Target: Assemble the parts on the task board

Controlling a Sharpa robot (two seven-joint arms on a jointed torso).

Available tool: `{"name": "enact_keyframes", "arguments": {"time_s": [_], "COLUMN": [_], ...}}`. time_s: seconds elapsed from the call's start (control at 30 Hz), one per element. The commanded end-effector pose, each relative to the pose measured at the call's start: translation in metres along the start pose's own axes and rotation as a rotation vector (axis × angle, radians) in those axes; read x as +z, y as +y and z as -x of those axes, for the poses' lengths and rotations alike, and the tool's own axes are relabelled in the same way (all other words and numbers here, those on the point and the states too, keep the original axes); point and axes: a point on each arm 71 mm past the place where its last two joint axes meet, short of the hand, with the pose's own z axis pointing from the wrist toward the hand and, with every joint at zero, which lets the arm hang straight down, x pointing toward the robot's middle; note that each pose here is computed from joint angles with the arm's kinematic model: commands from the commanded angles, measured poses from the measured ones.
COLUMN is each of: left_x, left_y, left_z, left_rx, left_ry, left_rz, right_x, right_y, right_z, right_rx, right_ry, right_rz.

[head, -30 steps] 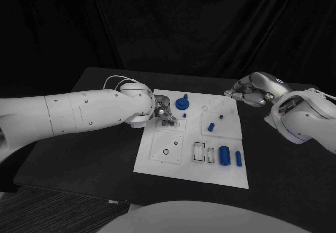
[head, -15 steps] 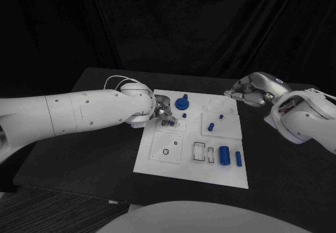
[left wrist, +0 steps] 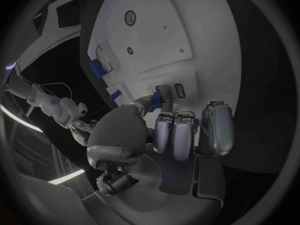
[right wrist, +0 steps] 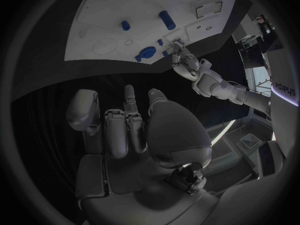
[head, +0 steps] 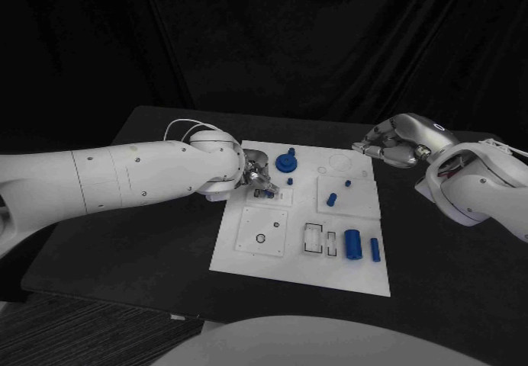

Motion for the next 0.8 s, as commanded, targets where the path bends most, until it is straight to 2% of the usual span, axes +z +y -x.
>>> {"name": "enact_keyframes", "arguments": {"time_s": [0.03,0.8], "left_x": [0.0012,0.0022], "left_y": [-0.0017,-0.0041], "left_z": [-0.0061,-0.0079], "left_rx": [0.012,0.020], "left_ry": [0.029,0.043], "left_rz": [-0.011,-0.020], "right_x": [-0.0002,0.0002], "right_y": [-0.0015,-0.0023], "right_z": [-0.0011,-0.0019], "right_rx": [-0.003,-0.005], "right_ry": [0.005,0.010], "right_rz": [-0.018,-0.024]}}
